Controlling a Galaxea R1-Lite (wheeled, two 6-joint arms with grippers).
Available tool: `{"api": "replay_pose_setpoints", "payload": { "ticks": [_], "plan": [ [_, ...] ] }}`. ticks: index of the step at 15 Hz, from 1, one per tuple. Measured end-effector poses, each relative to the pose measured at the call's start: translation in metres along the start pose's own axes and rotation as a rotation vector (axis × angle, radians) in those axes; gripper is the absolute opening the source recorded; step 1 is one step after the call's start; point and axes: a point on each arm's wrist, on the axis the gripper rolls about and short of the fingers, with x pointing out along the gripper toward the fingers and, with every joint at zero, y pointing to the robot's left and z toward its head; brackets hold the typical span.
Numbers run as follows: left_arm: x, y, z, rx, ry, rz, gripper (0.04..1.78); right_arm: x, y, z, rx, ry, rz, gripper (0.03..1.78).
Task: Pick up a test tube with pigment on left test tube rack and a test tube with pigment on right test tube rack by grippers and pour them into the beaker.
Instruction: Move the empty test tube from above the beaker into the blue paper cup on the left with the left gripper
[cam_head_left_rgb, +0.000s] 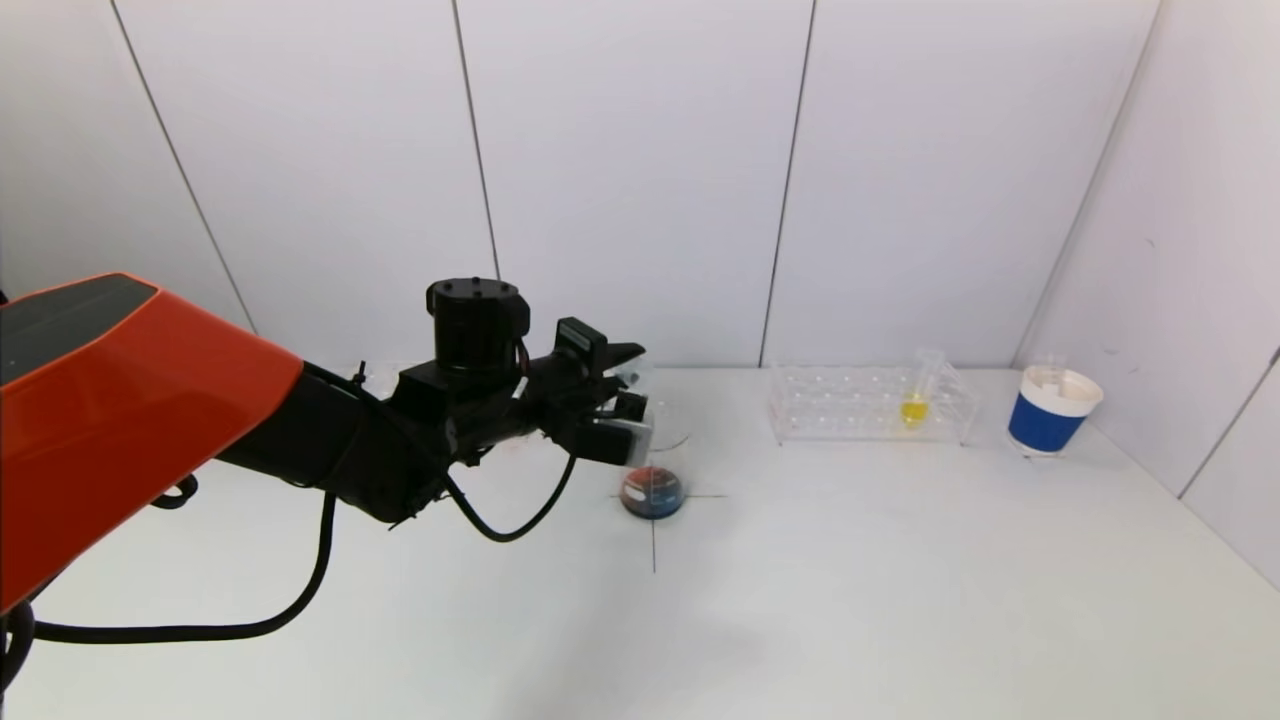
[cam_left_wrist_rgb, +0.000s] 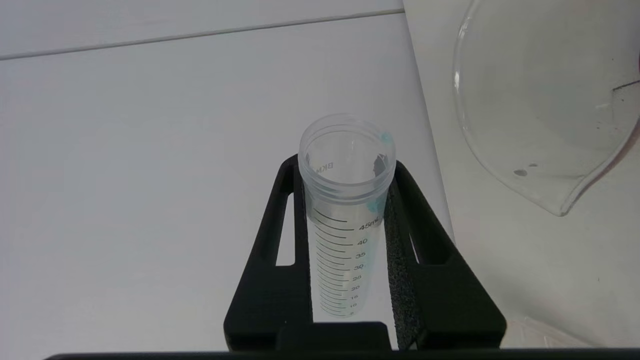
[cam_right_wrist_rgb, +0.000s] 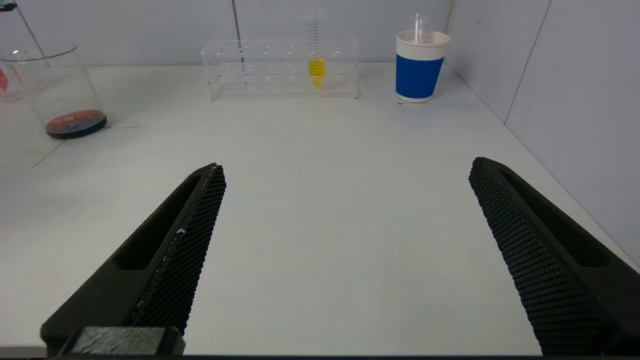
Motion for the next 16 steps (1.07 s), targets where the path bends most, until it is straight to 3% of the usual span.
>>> {"api": "replay_pose_setpoints", "payload": {
  "ticks": [5,16],
  "plan": [
    [-0.003,0.009,0.0,-0.135,0.025,-0.017,0.44,0.0,0.0,0.0,0.0,0.0,0.0,1.77],
    [-0.01,0.037,-0.003,-0.424,0.065,0.057,0.44,0.0,0.0,0.0,0.0,0.0,0.0,1.77]
  ]
}}
